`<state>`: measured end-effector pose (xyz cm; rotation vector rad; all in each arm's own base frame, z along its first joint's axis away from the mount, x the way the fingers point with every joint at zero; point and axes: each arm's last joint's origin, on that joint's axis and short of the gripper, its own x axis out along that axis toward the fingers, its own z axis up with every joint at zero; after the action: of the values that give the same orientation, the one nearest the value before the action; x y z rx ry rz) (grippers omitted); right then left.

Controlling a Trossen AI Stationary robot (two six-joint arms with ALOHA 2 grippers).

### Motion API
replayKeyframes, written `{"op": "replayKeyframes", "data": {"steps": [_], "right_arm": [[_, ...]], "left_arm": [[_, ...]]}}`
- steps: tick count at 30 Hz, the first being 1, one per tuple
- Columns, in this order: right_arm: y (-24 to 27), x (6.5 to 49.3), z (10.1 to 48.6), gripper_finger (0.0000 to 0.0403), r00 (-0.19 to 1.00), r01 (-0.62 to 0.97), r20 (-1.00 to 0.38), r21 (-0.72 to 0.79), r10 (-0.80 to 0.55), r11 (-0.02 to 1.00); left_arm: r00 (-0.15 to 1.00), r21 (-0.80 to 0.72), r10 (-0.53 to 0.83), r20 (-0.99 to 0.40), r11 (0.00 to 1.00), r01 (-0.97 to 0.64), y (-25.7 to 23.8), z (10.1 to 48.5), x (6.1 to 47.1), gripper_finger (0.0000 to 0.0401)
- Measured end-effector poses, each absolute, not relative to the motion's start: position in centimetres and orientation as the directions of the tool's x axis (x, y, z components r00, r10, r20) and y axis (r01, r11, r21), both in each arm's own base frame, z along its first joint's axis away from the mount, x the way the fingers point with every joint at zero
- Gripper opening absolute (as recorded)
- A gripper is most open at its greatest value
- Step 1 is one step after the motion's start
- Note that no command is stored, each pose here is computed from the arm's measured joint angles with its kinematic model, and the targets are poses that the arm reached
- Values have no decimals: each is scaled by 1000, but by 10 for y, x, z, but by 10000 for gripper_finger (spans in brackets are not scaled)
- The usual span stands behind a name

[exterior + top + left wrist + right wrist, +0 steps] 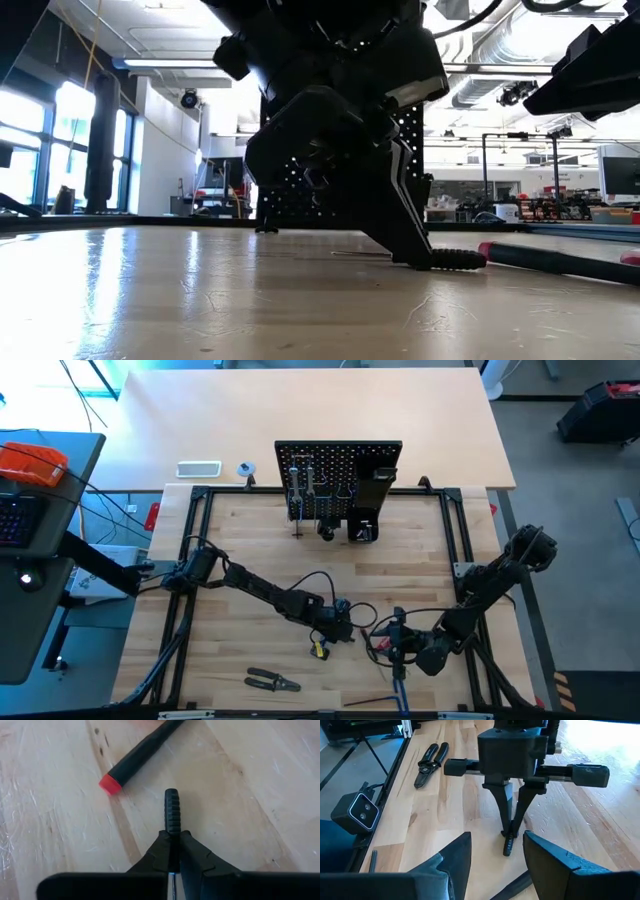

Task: Hang tools onto peg board
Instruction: Put the black screwdriver into the bottom peg board bin

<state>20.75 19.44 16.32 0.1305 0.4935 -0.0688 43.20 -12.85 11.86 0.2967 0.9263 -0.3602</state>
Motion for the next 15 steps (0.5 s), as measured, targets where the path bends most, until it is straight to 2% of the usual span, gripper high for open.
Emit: {"op": "replayKeyframes", "data": {"steps": [15], "right_arm": [[193,207,163,174,881,109,-469,71,-63,992]], "left_arm": [[535,143,-136,-834,883,447,-137,141,439,10]]}}
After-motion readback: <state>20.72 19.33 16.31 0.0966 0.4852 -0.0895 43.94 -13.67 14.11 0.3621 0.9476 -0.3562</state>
